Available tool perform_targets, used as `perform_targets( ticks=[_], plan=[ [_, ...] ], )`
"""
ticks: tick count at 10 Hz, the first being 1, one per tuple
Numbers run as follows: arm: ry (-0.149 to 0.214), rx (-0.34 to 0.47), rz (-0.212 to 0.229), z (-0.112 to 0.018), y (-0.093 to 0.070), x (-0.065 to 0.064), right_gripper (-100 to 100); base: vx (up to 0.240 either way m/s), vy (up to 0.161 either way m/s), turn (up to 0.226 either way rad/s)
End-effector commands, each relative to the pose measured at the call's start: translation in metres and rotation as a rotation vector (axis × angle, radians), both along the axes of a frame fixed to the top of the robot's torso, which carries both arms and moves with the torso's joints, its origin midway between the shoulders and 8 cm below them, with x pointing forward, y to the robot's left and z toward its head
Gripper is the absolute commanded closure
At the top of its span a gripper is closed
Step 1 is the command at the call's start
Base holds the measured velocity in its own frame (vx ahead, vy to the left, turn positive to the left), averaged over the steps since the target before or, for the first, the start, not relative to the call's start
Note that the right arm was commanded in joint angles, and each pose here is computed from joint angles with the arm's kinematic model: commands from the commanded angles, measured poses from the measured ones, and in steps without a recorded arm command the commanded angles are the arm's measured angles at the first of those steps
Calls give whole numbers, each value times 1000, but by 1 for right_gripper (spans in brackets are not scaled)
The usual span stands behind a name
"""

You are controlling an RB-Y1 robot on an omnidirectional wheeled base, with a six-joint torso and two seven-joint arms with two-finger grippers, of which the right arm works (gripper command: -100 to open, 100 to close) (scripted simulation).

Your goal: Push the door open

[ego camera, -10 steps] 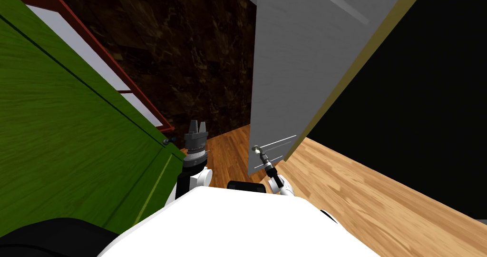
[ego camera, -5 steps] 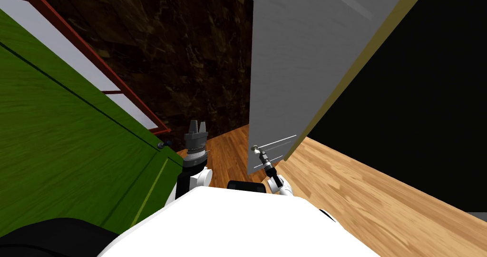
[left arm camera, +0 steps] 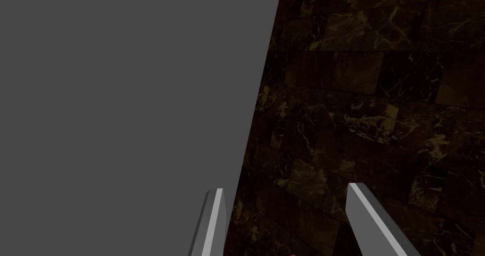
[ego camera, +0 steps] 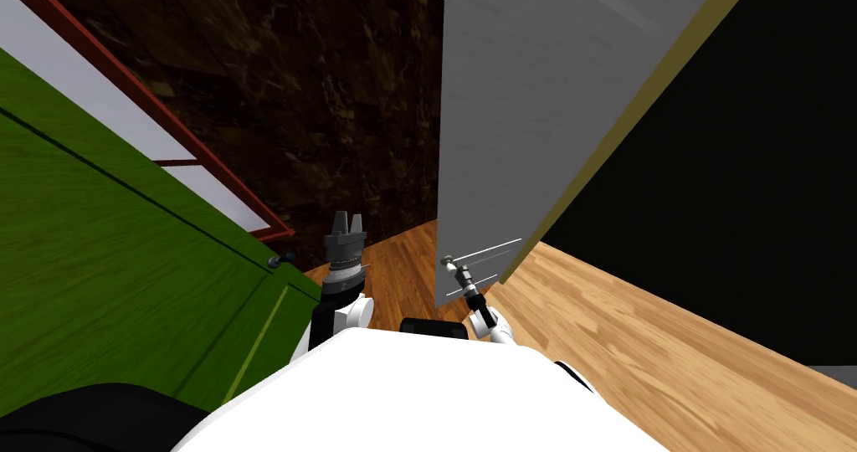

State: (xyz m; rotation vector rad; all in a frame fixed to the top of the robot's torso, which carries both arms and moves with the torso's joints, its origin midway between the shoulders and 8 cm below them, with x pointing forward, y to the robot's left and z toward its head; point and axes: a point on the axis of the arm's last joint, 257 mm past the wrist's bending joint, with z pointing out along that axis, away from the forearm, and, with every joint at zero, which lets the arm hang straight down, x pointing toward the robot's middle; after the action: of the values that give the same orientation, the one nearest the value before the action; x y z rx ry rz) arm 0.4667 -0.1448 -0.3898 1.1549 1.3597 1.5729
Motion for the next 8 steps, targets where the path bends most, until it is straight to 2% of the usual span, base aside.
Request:
perform_targets(
  ticks=[1,8],
  plan=[
    [18,57,-4,0,1,-1,-100,-51,-61,76],
    [90,282,-22,-2,6,-5,-100,-53,-46,42]
  ],
)
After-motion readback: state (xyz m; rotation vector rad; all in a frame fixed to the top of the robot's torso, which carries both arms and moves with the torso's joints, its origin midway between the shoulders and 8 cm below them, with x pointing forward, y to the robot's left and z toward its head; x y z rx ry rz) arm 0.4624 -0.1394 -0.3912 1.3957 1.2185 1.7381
